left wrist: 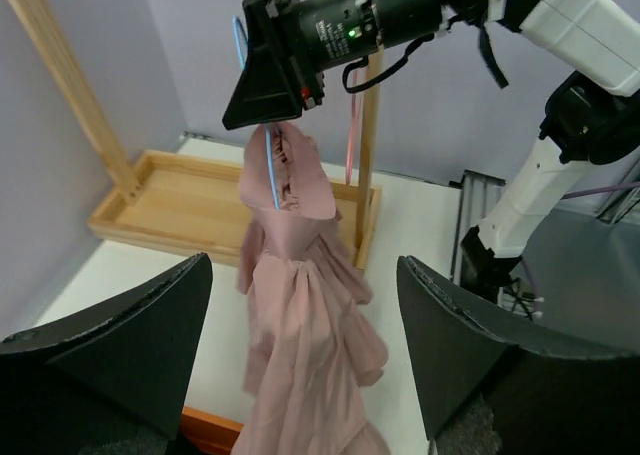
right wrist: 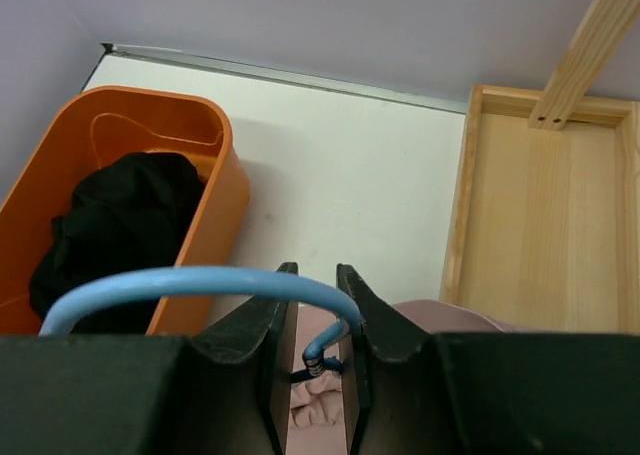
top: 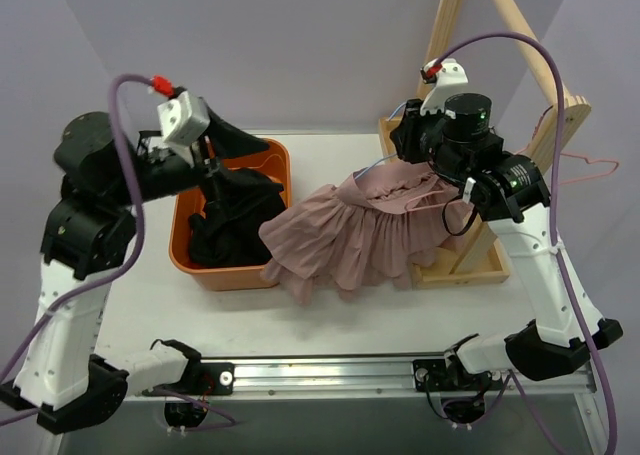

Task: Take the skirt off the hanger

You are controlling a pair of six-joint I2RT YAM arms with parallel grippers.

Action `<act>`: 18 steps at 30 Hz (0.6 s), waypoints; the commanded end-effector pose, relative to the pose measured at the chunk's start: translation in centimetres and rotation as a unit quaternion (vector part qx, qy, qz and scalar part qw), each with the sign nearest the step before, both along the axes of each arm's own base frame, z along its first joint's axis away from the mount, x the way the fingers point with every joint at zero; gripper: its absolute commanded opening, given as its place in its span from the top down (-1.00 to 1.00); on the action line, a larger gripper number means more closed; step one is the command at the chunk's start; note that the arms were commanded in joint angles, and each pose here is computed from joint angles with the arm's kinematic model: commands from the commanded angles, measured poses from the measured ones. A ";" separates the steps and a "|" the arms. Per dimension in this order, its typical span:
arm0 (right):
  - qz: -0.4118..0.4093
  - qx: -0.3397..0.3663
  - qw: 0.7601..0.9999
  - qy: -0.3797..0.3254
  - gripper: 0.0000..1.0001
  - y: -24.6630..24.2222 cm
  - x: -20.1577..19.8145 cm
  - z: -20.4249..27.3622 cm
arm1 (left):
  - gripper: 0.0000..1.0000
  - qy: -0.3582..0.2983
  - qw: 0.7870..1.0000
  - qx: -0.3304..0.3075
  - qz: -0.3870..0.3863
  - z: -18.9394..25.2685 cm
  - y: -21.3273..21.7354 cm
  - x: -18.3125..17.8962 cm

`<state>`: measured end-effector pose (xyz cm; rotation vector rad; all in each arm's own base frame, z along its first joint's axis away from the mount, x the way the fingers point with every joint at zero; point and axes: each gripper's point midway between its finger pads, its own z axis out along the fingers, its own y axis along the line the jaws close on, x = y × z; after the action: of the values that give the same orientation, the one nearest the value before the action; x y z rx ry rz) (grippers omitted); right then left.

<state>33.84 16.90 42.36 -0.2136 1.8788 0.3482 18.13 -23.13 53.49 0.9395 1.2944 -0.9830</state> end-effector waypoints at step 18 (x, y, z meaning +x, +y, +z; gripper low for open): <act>0.060 0.068 0.994 -0.054 1.00 1.9 -1.8 5.3 | -0.73 0.087 0.986 0.141 -0.012 -8.9 -10.6 3.1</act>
<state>32.70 18.45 44.18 -0.2580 1.8452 0.4703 21.45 -34.35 42.83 1.1283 1.6599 -0.9736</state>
